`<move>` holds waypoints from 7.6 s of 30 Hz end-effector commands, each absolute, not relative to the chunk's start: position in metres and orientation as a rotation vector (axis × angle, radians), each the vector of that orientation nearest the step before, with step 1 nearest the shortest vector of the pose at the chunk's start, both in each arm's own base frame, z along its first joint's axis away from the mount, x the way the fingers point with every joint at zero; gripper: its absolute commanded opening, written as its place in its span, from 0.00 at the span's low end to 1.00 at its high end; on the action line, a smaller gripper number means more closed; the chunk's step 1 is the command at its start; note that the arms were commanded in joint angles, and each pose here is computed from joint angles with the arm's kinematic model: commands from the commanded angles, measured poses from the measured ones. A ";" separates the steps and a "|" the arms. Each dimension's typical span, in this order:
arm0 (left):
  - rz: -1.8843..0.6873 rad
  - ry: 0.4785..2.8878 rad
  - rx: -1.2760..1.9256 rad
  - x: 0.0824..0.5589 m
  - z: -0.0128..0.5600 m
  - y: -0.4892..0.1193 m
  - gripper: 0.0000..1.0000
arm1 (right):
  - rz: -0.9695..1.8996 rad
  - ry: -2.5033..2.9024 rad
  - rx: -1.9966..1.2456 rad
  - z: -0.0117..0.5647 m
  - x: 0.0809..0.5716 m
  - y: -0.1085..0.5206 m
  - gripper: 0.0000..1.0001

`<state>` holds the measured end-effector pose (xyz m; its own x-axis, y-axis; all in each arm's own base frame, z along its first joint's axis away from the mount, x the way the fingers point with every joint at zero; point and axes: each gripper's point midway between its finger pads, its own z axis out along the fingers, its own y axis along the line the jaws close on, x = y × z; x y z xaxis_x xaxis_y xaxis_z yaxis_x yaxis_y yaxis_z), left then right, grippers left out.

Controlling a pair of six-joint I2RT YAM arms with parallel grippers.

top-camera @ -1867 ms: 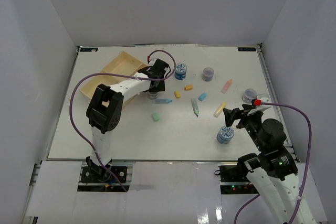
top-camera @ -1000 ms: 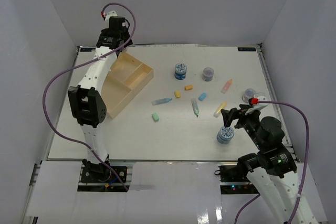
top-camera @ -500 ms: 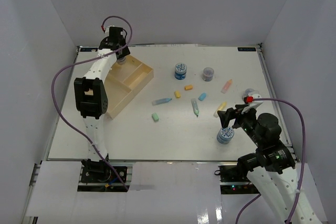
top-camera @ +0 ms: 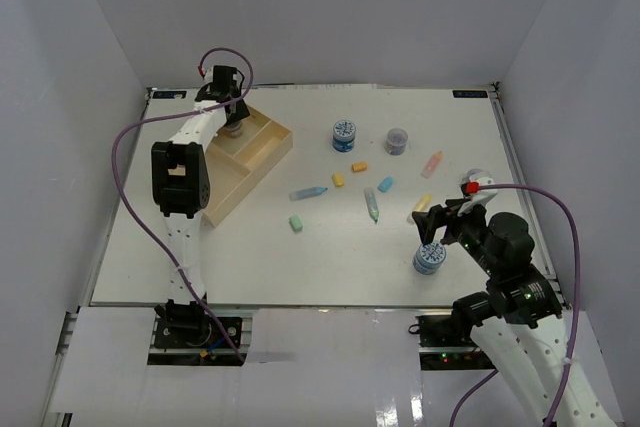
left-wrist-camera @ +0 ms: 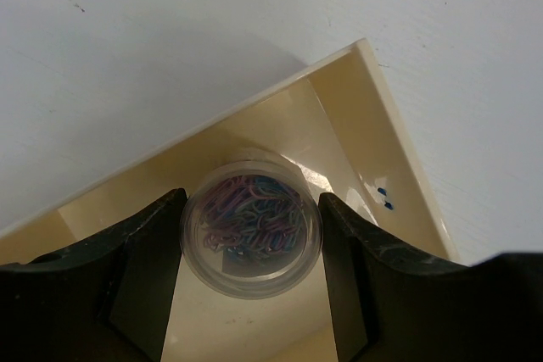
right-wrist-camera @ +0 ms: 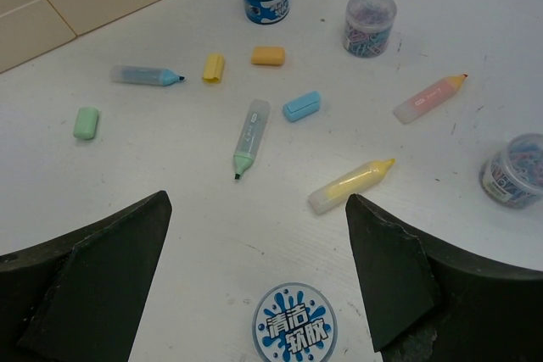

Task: Sort the stationery into containers
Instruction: Place the stationery in the storage box, then pick up the stationery from the corner of the board, then place the stationery at the center of the board, then pick up the stationery from the center of the board, then place the stationery in the storage box.

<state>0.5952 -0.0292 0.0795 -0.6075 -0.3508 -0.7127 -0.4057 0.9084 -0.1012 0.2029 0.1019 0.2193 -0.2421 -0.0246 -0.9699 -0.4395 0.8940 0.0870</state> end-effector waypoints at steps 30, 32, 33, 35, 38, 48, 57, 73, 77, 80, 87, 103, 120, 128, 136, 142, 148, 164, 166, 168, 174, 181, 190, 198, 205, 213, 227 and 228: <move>-0.106 2.090 -0.447 0.595 0.199 -0.047 0.98 | 0.402 1.723 -0.261 0.242 0.211 0.098 0.90; -0.158 2.113 -0.424 0.580 0.204 -0.054 0.98 | 0.366 1.753 -0.172 0.240 0.219 0.089 0.90; -0.175 2.114 -0.411 0.574 0.210 -0.056 0.98 | 0.352 1.773 -0.124 0.237 0.222 0.085 0.90; -0.223 2.084 -0.374 0.552 0.242 -0.061 0.98 | 0.286 1.848 -0.037 0.225 0.231 0.074 0.90; -0.295 2.093 -0.295 0.509 0.260 -0.070 0.98 | 0.258 1.953 0.020 0.211 0.241 0.075 0.90; -0.524 2.046 -0.083 0.367 0.244 -0.096 0.98 | -0.011 2.168 0.291 0.174 0.277 0.041 0.90; -0.511 2.073 0.053 0.327 0.193 -0.113 0.98 | -0.215 2.200 0.780 0.145 0.325 -0.037 0.90; -0.363 2.069 0.032 0.325 0.189 -0.101 0.98 | -0.211 2.322 0.812 0.084 0.398 -0.066 0.90; -0.372 2.079 0.036 0.325 0.187 -0.103 0.98 | -0.222 2.307 0.783 0.079 0.406 -0.070 0.90; -0.375 2.088 0.039 0.326 0.185 -0.103 0.98 | -0.230 2.293 0.755 0.079 0.412 -0.074 0.93; -0.366 2.105 0.031 0.326 0.181 -0.102 0.98 | -0.239 2.314 0.729 0.067 0.417 -0.079 0.95; -0.402 2.114 0.041 0.325 0.179 -0.108 0.98 | -0.243 2.302 0.559 0.096 0.405 -0.063 0.52; -0.374 2.156 0.027 0.327 0.164 -0.105 0.98 | 0.251 2.219 -0.563 0.157 0.333 0.237 0.59; -0.383 2.172 0.035 0.328 0.158 -0.107 0.98 | 0.368 2.228 -0.851 0.108 0.277 0.318 0.64; -0.440 2.174 0.060 0.327 0.155 -0.116 0.98 | 0.373 2.259 -0.913 0.068 0.264 0.331 0.68; -0.467 2.176 0.073 0.327 0.154 -0.121 0.98 | 0.364 2.284 -0.947 0.054 0.254 0.331 0.85; -0.547 2.162 0.094 0.324 0.160 -0.133 0.98 | 0.427 2.217 -0.916 0.093 0.252 0.336 0.92; -0.649 2.232 0.365 0.304 0.163 -0.240 0.98 | 0.285 1.882 -0.537 0.215 0.238 0.215 0.90; -0.625 2.244 0.414 0.301 0.155 -0.258 0.98 | 0.269 1.848 -0.479 0.222 0.235 0.198 0.90; -0.581 2.266 0.479 0.298 0.141 -0.271 0.98 | 0.273 1.834 -0.427 0.219 0.229 0.184 0.90; -0.487 2.277 0.544 0.296 0.125 -0.297 0.98 | 0.280 1.775 -0.301 0.223 0.220 0.154 0.90; -0.402 2.327 0.586 0.285 0.096 -0.311 0.98 | 0.241 1.728 -0.252 0.233 0.219 0.135 0.90; -0.320 2.372 0.615 0.277 0.076 -0.318 0.95 | 0.231 1.741 -0.256 0.225 0.219 0.135 0.90; -0.299 2.390 0.614 0.277 0.071 -0.320 0.73 | 0.221 1.748 -0.255 0.221 0.219 0.134 0.90; -0.267 2.370 0.566 0.286 0.090 -0.319 0.49 | 0.224 1.740 -0.245 0.222 0.219 0.132 0.90; -0.121 2.248 0.332 0.367 0.179 -0.271 0.49 | 0.219 1.755 -0.271 0.217 0.219 0.135 0.90; 0.059 2.182 -0.207 0.525 0.212 -0.082 0.51 | 0.237 1.791 -0.320 0.201 0.219 0.147 0.90; 0.063 2.185 -0.216 0.529 0.209 -0.077 0.51 | 0.236 1.792 -0.327 0.200 0.219 0.147 0.90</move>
